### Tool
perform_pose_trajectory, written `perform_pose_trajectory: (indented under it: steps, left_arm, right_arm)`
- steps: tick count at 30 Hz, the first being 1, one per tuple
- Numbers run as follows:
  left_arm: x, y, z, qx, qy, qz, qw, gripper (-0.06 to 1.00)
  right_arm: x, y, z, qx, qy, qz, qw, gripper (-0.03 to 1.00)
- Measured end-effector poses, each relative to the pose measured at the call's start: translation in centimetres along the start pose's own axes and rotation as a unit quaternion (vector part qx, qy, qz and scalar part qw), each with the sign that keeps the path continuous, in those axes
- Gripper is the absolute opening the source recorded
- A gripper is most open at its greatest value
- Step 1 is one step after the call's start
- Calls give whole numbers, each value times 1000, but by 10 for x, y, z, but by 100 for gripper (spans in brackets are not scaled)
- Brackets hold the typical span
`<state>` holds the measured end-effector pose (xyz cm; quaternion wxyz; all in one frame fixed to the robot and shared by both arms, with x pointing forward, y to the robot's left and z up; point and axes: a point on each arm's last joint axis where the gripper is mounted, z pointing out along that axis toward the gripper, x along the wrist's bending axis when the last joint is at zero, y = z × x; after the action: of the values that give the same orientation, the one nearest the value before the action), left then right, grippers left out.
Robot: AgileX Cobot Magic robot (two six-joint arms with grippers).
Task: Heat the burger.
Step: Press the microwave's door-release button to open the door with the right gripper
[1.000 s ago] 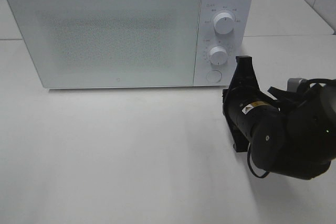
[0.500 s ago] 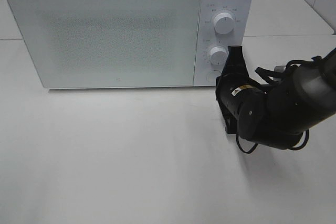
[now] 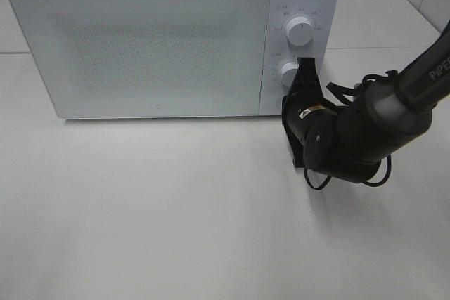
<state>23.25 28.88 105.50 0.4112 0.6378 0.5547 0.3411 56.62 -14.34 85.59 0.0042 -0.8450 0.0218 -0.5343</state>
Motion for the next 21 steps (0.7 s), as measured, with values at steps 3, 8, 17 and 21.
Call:
perform_pose_trajectory:
  steps: [3,8,17,21]
  left_arm:
    - [0,0,0,0,0,0,1000,99]
    - [0,0,0,0,0,0,1000,99]
    - [0,0,0,0,0,0,1000,99]
    - [0,0,0,0,0,0,1000,99]
  right_arm:
    - [-2,1,5,-3,-3,1,1000,1]
    - [-3,2,12,-5,-6,2,1000,1]
    - [-2,-1,16,-5,-2,4,1000,1]
    - [0,-2,17,-7,1,10,1000,1]
